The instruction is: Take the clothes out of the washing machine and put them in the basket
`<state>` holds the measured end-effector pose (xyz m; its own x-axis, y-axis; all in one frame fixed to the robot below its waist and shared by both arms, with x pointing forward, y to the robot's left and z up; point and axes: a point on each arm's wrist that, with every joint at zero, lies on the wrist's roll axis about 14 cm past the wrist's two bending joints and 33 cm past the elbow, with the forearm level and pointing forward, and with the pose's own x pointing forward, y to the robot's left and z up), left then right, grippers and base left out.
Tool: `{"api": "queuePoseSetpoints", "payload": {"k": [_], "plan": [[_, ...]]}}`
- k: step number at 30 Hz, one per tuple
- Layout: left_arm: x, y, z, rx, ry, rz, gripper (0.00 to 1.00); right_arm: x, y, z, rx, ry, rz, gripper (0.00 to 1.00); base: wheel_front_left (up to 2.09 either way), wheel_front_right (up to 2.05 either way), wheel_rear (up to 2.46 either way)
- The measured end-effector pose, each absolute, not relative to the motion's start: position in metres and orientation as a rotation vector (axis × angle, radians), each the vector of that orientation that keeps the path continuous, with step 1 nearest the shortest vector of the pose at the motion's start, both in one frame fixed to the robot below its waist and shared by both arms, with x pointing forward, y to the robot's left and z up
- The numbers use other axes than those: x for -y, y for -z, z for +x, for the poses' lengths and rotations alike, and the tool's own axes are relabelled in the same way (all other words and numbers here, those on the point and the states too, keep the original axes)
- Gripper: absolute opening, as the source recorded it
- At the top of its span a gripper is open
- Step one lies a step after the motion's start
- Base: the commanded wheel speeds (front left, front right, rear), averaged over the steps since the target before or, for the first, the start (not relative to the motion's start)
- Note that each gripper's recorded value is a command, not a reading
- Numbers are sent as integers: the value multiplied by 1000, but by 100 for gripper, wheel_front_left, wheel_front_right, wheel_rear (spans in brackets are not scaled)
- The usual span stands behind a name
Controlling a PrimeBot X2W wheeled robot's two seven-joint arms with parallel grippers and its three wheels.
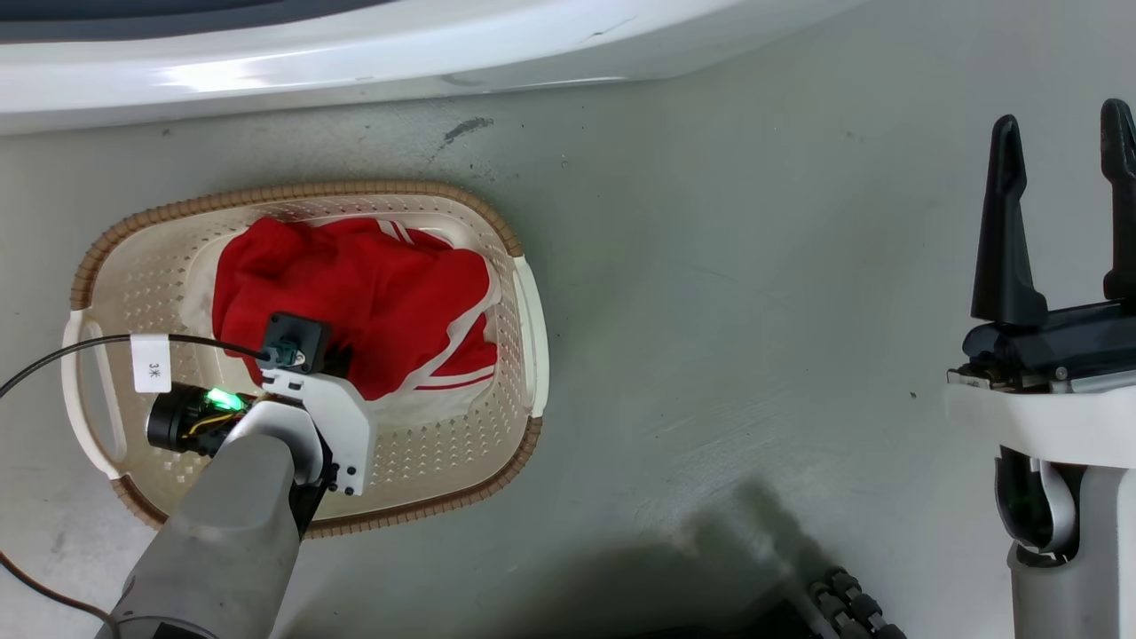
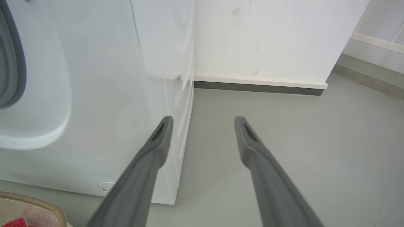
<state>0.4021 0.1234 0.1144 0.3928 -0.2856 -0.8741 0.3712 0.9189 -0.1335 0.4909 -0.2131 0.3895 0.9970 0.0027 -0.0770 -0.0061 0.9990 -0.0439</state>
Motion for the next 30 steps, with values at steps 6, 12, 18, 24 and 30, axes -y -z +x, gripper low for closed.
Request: {"api": "queuePoseSetpoints", "payload": {"k": [6, 12, 18, 24, 30], "plan": [[-123, -113, 401, -1087, 424, 113, 100, 213, -389, 493, -75, -5, -45, 100, 0, 0, 0], [-116, -137, 417, -1001, 407, 105, 100, 208, -402, 492, -51, -17, -35, 100, 0, 0, 0], [-113, -190, 454, -783, 343, 57, 100, 200, -419, 487, -25, -33, -27, 100, 0, 0, 0], [-118, -248, 462, -614, 289, 27, 100, 192, -439, 473, 0, -49, -16, 100, 0, 0, 0], [-138, -314, 469, -427, 168, -25, 100, 185, -461, 458, 31, -63, -7, 100, 0, 0, 0]]}}
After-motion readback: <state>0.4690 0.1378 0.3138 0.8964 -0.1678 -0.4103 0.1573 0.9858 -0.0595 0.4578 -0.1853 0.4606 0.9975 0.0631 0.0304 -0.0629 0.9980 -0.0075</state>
